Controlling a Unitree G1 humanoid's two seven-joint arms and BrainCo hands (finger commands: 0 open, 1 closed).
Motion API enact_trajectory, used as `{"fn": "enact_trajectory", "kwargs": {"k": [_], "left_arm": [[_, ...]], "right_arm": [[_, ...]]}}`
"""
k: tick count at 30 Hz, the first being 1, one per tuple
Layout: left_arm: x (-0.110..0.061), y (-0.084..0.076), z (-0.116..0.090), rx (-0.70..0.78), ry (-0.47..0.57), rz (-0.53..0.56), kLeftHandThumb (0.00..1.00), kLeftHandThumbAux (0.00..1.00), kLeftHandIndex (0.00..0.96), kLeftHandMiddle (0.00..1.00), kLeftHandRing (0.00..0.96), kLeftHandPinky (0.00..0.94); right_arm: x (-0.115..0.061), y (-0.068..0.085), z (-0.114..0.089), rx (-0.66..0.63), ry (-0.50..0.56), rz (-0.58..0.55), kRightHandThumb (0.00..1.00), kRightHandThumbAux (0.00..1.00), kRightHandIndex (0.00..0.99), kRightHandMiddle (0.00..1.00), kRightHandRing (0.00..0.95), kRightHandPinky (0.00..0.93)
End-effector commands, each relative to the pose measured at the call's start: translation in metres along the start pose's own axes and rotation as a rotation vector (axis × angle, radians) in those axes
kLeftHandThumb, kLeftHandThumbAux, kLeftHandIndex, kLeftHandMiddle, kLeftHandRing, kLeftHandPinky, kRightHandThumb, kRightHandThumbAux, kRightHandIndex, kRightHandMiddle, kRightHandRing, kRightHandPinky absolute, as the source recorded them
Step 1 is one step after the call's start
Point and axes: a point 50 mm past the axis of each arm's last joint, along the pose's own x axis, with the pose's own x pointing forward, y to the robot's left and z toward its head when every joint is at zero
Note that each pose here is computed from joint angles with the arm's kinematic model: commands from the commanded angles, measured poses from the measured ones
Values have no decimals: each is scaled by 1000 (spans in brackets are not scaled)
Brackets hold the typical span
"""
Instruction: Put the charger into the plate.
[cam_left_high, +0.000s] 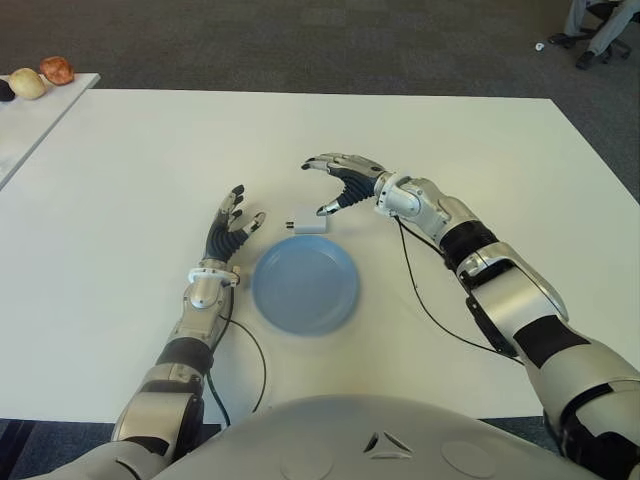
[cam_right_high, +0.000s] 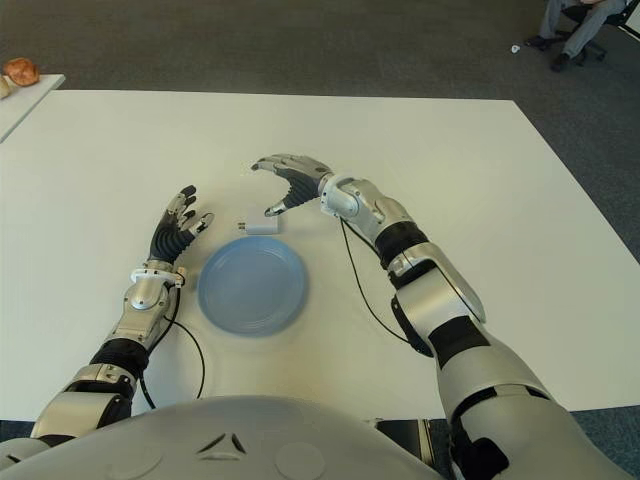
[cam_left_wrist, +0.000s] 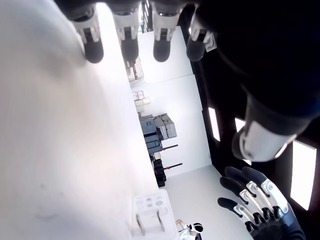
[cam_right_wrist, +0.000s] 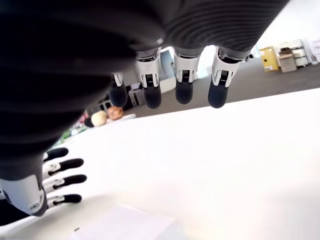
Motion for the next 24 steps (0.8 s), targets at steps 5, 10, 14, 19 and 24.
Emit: {"fn": "enact_trajectory", "kwargs": {"k": [5, 10, 14, 19, 24], "left_arm": [[-40, -17, -45, -12, 265, -32, 0, 576, 51, 58, 52, 50], [-40, -17, -44, -8, 260, -30, 1, 575, 53, 59, 52, 57], [-40, -17, -44, -7, 257, -31, 0, 573, 53, 61, 54, 60], [-40, -17, -44, -6, 259, -34, 0, 569, 52, 58, 54, 60], [-39, -17, -44, -15, 266, -36, 0, 570, 52, 56, 51, 53]], "right_arm": [[0, 0, -2, -93, -18, 85, 0, 586, 0, 0, 0, 3], [0, -3, -2, -93, -21, 98, 0, 608, 0, 0, 0, 34], [-2, -10, 0, -84, -23, 126, 0, 628, 0, 9, 13, 61], [-4, -13, 2, -86, -18, 160, 0, 637, 0, 22, 30, 87], [-6, -14, 2, -139, -19, 212, 0, 659, 0, 43, 56, 118]]}}
